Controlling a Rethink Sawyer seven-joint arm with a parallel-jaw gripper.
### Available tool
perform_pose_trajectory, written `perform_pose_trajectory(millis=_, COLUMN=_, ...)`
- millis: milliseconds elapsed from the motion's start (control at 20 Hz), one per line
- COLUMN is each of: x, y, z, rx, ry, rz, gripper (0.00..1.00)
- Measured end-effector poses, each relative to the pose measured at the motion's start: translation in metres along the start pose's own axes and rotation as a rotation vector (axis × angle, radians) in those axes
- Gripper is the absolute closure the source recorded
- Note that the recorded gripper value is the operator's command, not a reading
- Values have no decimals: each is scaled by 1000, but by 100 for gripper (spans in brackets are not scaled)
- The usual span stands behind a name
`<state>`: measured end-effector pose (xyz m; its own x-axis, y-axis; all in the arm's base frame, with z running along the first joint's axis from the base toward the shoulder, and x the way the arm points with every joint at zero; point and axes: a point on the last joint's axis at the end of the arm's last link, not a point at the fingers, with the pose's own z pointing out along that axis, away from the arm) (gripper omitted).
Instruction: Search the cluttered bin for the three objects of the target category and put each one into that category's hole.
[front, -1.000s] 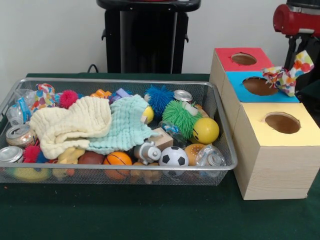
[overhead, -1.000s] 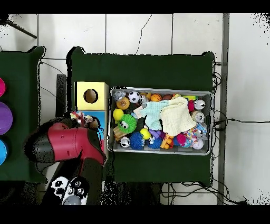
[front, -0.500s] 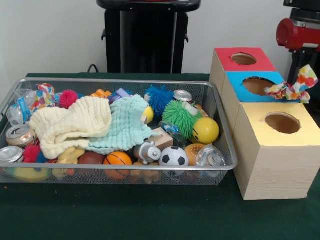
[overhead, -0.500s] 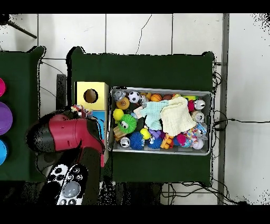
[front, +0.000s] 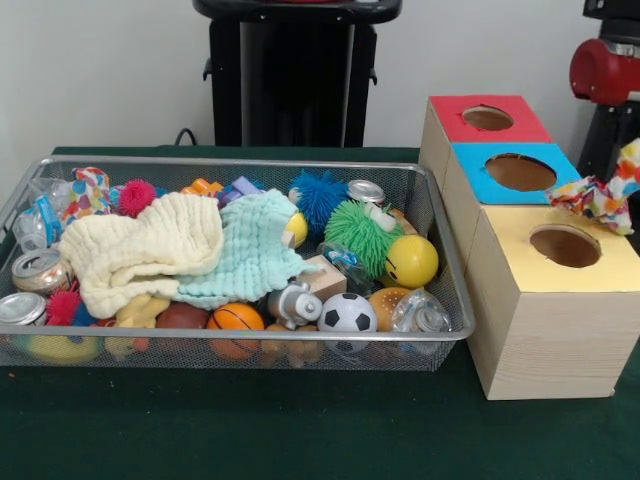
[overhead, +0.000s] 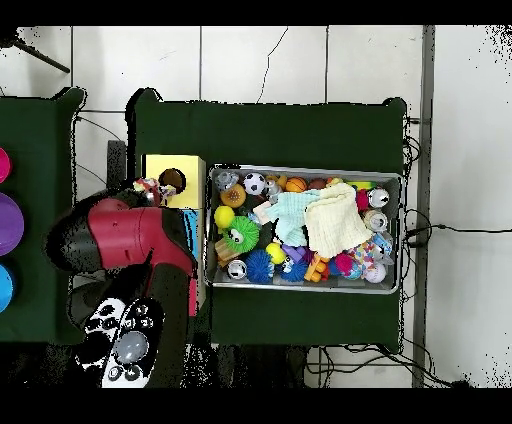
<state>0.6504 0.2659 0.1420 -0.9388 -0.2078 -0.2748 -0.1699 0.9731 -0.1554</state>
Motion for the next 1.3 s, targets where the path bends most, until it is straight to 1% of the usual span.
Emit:
perform_pose_trajectory(millis=400, x=-30, y=-8, z=-11, rx=11, ry=-34, rz=4, gripper=100)
perform_pose_trajectory(millis=450, x=-38, y=-13, z=-13, rx=14, ry=-47, rz=9, gripper=100)
perform_pose_trajectory(millis=550, x=-41, y=-16, z=-14, rx=15, ry=-52, rz=13, gripper=100)
perform_pose_trajectory(millis=650, x=-47, y=-26, z=-13, rx=20, ry=-59, rz=23, gripper=100)
perform_pose_trajectory(millis=800, x=-50, y=-33, z=-11, rx=24, ry=-62, rz=32, gripper=100)
perform_pose_trajectory(millis=1050, x=-52, y=-51, z=0, rx=37, ry=-53, rz=49, gripper=100)
perform_pose_trajectory(millis=1300, x=-48, y=-54, z=7, rx=44, ry=-42, rz=47, gripper=100)
